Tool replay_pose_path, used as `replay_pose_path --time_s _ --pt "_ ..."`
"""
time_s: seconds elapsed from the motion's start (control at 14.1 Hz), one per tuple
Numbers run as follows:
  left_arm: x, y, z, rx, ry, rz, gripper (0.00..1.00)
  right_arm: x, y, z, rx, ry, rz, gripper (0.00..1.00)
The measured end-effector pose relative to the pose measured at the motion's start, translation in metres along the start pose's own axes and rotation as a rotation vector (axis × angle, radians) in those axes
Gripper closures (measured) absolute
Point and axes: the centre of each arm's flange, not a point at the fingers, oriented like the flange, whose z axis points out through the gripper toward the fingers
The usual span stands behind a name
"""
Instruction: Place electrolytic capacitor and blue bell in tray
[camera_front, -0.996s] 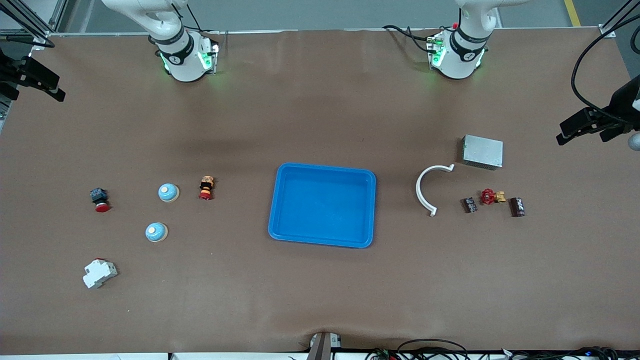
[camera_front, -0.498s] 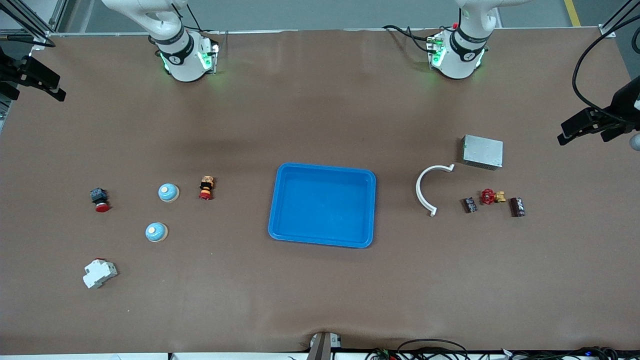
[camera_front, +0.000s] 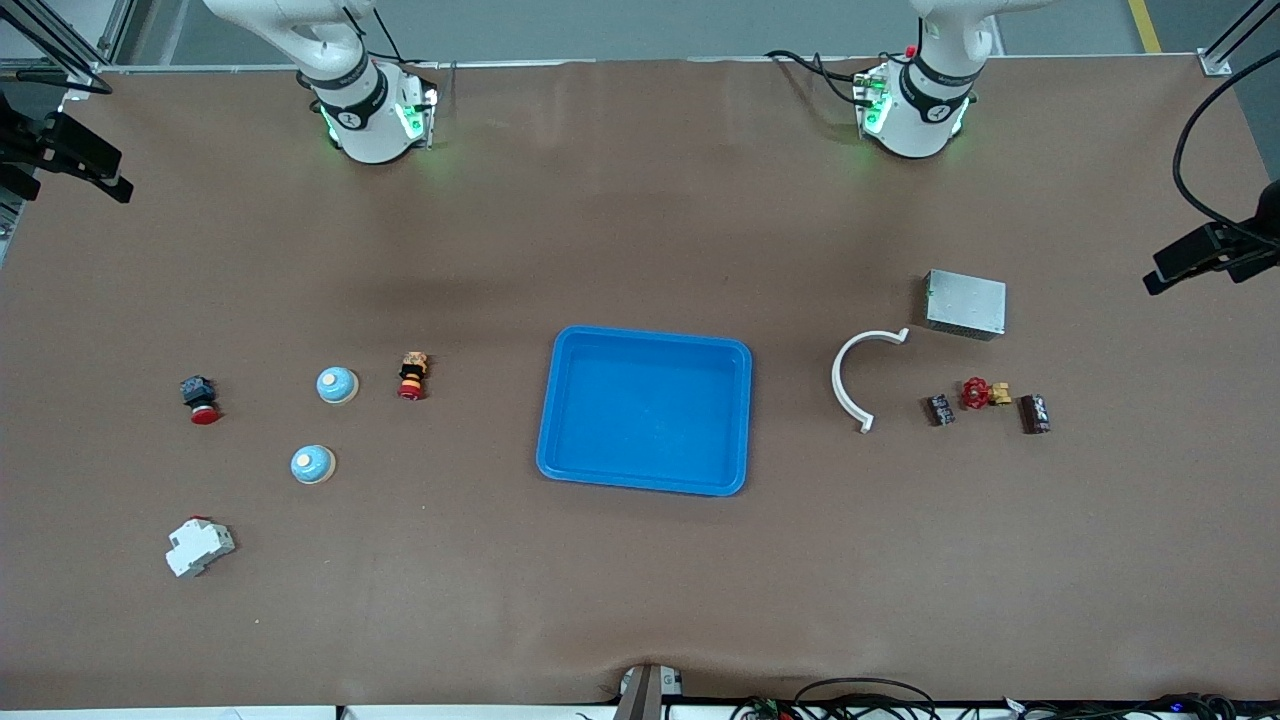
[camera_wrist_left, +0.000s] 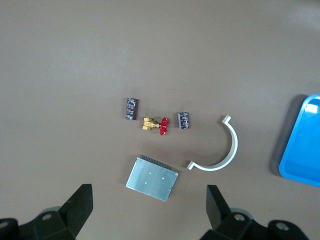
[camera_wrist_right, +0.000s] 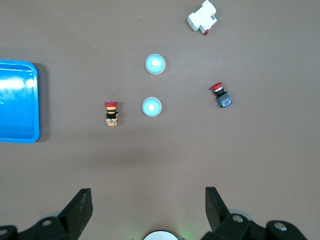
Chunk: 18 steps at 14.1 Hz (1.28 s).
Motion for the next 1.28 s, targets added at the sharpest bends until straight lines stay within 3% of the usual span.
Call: replay_pose_path --time_s 0.28,0.78,1.28 --pt "0.009 -0.039 0.019 -0.011 -0.042 -0.087 0.0 0.0 0.0 0.0 0.0 0.0 0.0 0.0" --pt "0.021 -0.057 0.086 -0.017 -0.17 -0.12 0.0 0.0 0.0 0.0 0.0 0.0 0.0 0.0" --pt "0.027 -0.075 0.1 -0.019 -0.189 -0.146 0.0 0.0 0.0 0.002 0.0 -0.005 0.0 0.0"
